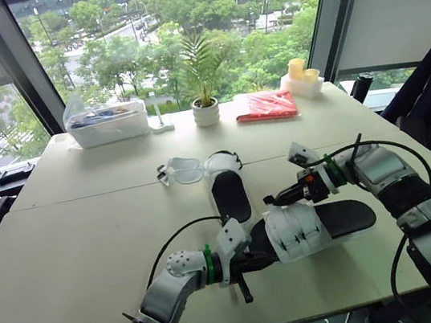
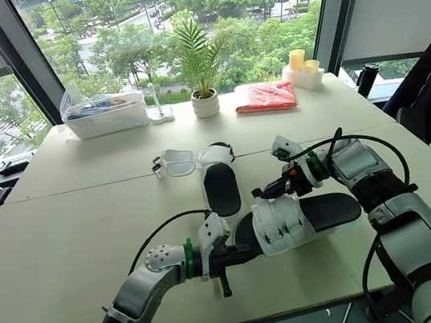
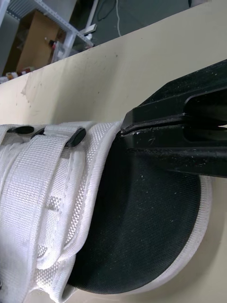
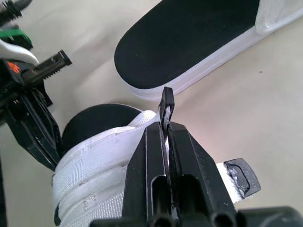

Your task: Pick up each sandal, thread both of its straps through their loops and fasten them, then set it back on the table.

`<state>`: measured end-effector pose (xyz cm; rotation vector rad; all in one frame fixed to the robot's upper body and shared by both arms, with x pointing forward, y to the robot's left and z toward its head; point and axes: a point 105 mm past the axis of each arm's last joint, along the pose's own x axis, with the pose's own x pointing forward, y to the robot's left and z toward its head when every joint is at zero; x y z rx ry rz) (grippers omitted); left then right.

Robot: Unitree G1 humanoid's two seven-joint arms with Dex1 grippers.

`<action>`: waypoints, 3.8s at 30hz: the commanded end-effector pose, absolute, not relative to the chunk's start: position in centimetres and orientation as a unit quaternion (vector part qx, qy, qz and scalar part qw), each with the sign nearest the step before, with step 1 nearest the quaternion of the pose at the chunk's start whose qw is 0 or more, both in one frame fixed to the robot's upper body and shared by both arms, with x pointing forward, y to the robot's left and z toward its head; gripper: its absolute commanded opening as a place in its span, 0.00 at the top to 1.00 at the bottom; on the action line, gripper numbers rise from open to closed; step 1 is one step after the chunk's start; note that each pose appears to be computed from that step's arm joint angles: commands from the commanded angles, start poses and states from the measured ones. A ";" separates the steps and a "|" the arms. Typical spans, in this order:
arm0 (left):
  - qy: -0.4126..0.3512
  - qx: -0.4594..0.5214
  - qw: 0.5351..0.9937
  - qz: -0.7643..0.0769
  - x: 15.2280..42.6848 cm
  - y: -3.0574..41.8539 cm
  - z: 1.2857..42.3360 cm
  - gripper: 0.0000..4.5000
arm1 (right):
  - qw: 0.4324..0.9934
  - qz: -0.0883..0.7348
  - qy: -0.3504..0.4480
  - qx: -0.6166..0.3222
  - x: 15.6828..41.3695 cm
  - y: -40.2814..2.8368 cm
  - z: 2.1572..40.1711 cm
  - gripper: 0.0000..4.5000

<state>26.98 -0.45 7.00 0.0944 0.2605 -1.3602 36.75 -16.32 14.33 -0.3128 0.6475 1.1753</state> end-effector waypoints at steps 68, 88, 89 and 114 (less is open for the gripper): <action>0.051 0.010 0.882 -0.468 33.1 8.3 14.0 1.00 | 0.400 0.492 -0.350 -0.690 31.0 -14.8 12.6 0.45; 0.014 0.035 0.904 -0.425 34.3 9.7 15.6 1.00 | 0.625 0.162 -0.123 -0.754 41.0 -25.5 18.4 1.00; 0.012 0.034 0.905 -0.424 34.4 9.7 15.7 1.00 | 0.647 0.133 -0.093 -0.745 41.8 -26.4 18.6 1.00; 0.004 0.146 0.889 -0.435 34.4 8.7 15.2 1.00 | 0.741 0.042 0.125 -0.659 47.2 -24.8 16.9 0.26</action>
